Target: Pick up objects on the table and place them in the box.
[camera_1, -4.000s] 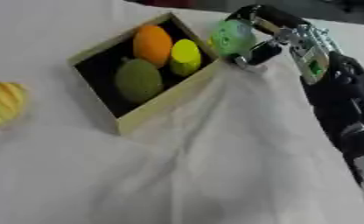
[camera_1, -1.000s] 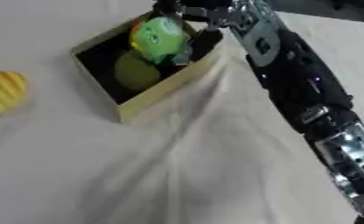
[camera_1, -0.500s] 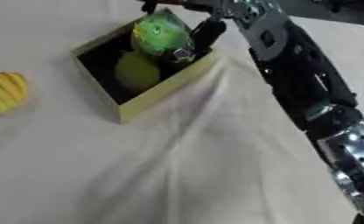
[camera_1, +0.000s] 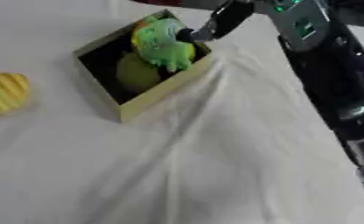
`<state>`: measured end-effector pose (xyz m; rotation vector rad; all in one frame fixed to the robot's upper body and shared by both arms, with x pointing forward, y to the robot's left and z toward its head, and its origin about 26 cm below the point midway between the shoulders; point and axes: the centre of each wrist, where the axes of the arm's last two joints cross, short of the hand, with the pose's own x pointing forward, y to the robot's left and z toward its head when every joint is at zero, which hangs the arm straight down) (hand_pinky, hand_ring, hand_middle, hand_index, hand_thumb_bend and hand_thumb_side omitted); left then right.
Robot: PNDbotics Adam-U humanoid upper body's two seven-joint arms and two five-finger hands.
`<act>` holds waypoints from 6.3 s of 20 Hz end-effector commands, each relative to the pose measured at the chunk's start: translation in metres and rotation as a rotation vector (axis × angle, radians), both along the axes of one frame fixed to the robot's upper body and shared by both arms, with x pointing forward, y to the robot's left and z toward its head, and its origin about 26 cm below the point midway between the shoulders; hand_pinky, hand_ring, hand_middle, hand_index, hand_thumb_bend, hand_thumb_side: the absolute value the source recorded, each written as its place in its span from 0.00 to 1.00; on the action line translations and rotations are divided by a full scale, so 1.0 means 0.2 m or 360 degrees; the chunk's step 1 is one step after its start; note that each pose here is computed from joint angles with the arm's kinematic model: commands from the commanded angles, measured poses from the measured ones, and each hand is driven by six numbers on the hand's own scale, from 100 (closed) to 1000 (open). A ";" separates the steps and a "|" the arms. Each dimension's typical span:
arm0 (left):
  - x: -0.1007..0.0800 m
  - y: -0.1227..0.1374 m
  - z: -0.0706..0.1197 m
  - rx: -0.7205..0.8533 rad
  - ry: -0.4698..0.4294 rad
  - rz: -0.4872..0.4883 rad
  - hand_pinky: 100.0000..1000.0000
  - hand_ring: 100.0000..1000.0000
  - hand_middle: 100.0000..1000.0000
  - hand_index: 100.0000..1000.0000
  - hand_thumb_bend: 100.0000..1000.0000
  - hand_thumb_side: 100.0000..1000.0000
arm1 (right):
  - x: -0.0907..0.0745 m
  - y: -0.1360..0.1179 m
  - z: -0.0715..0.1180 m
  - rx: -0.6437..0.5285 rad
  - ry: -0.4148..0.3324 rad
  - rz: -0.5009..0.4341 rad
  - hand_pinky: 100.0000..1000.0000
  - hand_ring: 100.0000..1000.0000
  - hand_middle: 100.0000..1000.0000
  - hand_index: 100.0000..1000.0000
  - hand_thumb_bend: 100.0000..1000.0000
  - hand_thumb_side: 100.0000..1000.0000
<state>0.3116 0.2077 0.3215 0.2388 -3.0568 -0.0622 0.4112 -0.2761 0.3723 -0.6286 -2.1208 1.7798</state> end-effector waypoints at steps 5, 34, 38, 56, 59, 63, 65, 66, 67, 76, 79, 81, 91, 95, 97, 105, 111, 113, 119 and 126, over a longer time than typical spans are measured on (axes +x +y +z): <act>-0.02 0.03 0.03 0.0003 -0.0039 0.0034 0.67 0.72 0.71 0.83 0.38 0.37 | -0.19 -0.12 0.13 0.0252 -0.0144 -0.0002 0.89 0.93 0.60 0.76 0.10 0.24; 0.32 0.54 -0.08 0.1341 0.0759 0.1389 0.79 0.77 0.76 0.89 0.61 0.59 | -0.69 -0.33 -0.07 0.1249 -0.0399 0.0382 0.88 0.89 0.61 0.74 0.06 0.34; 0.28 0.66 -0.04 0.1583 0.0769 0.1537 0.80 0.78 0.77 0.89 0.65 0.58 | -0.67 -0.30 -0.08 0.1290 -0.0437 0.0385 0.88 0.89 0.61 0.74 0.07 0.34; 0.44 0.64 -0.09 0.1933 0.1216 0.1295 0.80 0.79 0.77 0.86 0.74 0.57 | -0.65 -0.27 -0.13 0.1303 -0.0496 0.0333 0.88 0.89 0.60 0.74 0.06 0.34; 0.45 0.60 -0.09 0.1987 0.1261 0.1226 0.80 0.79 0.77 0.86 0.75 0.57 | -0.65 -0.27 -0.14 0.1298 -0.0486 0.0325 0.88 0.89 0.60 0.74 0.06 0.35; 0.48 0.54 -0.09 0.2071 0.1316 0.1144 0.77 0.76 0.70 0.85 0.76 0.56 | -0.65 -0.27 -0.15 0.1289 -0.0469 0.0314 0.88 0.89 0.59 0.74 0.06 0.35; 0.50 0.51 -0.09 0.2116 0.1344 0.1112 0.77 0.74 0.68 0.85 0.77 0.56 | -0.65 -0.27 -0.15 0.1291 -0.0466 0.0307 0.88 0.89 0.59 0.74 0.06 0.35; 0.50 0.50 -0.09 0.2139 0.1358 0.1099 0.76 0.74 0.68 0.85 0.77 0.56 | -0.65 -0.27 -0.15 0.1293 -0.0466 0.0305 0.88 0.88 0.59 0.74 0.07 0.35; 0.51 0.48 -0.10 0.2163 0.1375 0.1089 0.76 0.74 0.68 0.85 0.77 0.55 | -0.65 -0.27 -0.15 0.1294 -0.0467 0.0305 0.88 0.88 0.59 0.74 0.07 0.35; 0.57 0.44 -0.12 0.2264 0.1541 0.1057 0.75 0.73 0.67 0.83 0.77 0.53 | -0.64 -0.26 -0.15 0.1274 -0.0443 0.0295 0.88 0.89 0.59 0.73 0.06 0.38; 0.59 0.42 -0.14 0.2256 0.1561 0.1055 0.74 0.72 0.64 0.80 0.79 0.55 | -0.64 -0.26 -0.15 0.1277 -0.0422 0.0288 0.89 0.89 0.58 0.73 0.05 0.39; 0.61 0.41 -0.16 0.2261 0.1581 0.1057 0.73 0.71 0.63 0.78 0.78 0.56 | -0.64 -0.26 -0.15 0.1273 -0.0414 0.0285 0.89 0.89 0.58 0.73 0.05 0.39; 0.68 0.41 -0.26 0.2245 0.1692 0.1118 0.72 0.70 0.61 0.77 0.76 0.53 | -0.64 -0.26 -0.16 0.1271 -0.0397 0.0283 0.89 0.89 0.58 0.73 0.05 0.40; 0.70 0.42 -0.29 0.2259 0.1726 0.1119 0.72 0.70 0.62 0.77 0.72 0.48 | -0.64 -0.27 -0.17 0.1272 -0.0390 0.0284 0.89 0.89 0.58 0.73 0.04 0.41; 0.71 0.42 -0.30 0.2258 0.1740 0.1123 0.71 0.70 0.62 0.77 0.71 0.47 | -0.64 -0.27 -0.17 0.1272 -0.0386 0.0282 0.89 0.89 0.58 0.73 0.04 0.42; 0.73 0.43 -0.33 0.2223 0.1786 0.1133 0.70 0.68 0.60 0.76 0.53 0.42 | -0.64 -0.28 -0.19 0.1277 -0.0374 0.0265 0.90 0.89 0.58 0.73 0.04 0.42; 0.70 0.43 -0.31 0.2181 0.1772 0.1139 0.68 0.66 0.58 0.74 0.43 0.37 | -0.64 -0.28 -0.20 0.1275 -0.0366 0.0246 0.90 0.89 0.58 0.73 0.03 0.43; 0.69 0.42 -0.29 0.2168 0.1749 0.1162 0.66 0.65 0.57 0.73 0.36 0.32 | -0.64 -0.28 -0.20 0.1277 -0.0364 0.0241 0.90 0.89 0.58 0.73 0.03 0.43; 0.64 0.39 -0.23 0.2150 0.1631 0.1281 0.64 0.62 0.54 0.71 0.08 0.09 | -0.64 -0.29 -0.21 0.1282 -0.0360 0.0231 0.90 0.89 0.58 0.73 0.03 0.44; 0.60 0.37 -0.17 0.2122 0.1506 0.1370 0.63 0.60 0.54 0.70 0.00 0.00 | -0.64 -0.29 -0.21 0.1286 -0.0359 0.0224 0.90 0.89 0.58 0.73 0.04 0.47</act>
